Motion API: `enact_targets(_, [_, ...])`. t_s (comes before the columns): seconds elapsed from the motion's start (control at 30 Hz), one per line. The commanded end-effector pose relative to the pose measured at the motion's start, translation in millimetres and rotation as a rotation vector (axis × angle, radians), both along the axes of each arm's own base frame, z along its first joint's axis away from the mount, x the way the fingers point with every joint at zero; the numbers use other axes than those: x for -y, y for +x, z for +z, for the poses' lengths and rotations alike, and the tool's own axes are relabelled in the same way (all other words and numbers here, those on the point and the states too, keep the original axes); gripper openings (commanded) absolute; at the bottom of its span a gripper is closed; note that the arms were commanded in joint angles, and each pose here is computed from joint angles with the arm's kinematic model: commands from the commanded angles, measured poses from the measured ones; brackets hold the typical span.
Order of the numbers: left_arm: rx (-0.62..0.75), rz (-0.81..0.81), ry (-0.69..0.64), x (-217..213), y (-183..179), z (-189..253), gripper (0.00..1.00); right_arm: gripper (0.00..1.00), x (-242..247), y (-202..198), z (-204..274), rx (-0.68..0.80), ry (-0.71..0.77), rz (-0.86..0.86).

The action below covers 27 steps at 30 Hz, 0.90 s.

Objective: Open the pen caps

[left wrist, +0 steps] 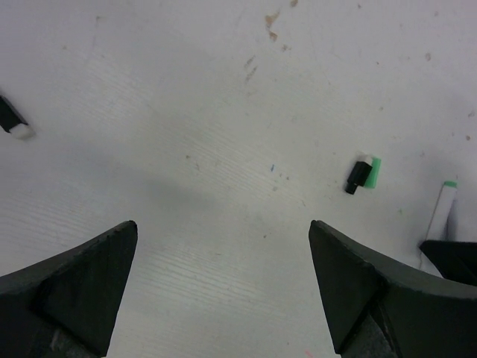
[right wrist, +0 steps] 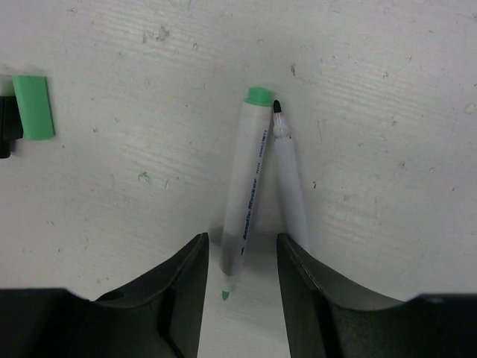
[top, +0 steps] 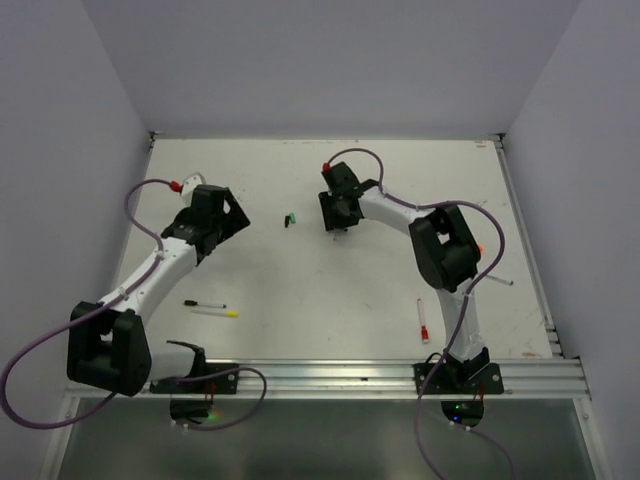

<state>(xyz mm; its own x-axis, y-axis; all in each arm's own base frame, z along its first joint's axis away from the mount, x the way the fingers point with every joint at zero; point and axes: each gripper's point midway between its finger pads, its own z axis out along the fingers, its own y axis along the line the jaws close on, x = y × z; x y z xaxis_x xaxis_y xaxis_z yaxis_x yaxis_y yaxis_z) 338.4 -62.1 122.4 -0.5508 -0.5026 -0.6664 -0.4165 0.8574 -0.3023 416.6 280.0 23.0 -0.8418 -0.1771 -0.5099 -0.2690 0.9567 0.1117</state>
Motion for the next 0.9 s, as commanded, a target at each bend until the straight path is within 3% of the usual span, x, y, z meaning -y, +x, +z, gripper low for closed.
enact_targets(0.0, [0.009,0.110,0.073,-33,13,5,0.99,0.46,0,5,47,0.071,0.011,0.007])
enact_targets(0.2, [-0.073,0.213,0.051,-79,24,-26,0.98,0.51,-3,-23,80,0.113,0.051,0.005])
enact_targets(0.43, [-0.154,0.340,0.060,-138,25,-43,0.95,0.51,-75,-89,104,0.088,0.172,0.209])
enact_targets(0.7, [-0.183,0.367,0.043,-141,42,-48,0.90,0.51,-82,-120,108,0.078,0.213,0.272])
enact_targets(0.87, [-0.231,0.435,0.058,-146,23,-65,0.90,0.51,-80,-122,116,0.103,0.230,0.272])
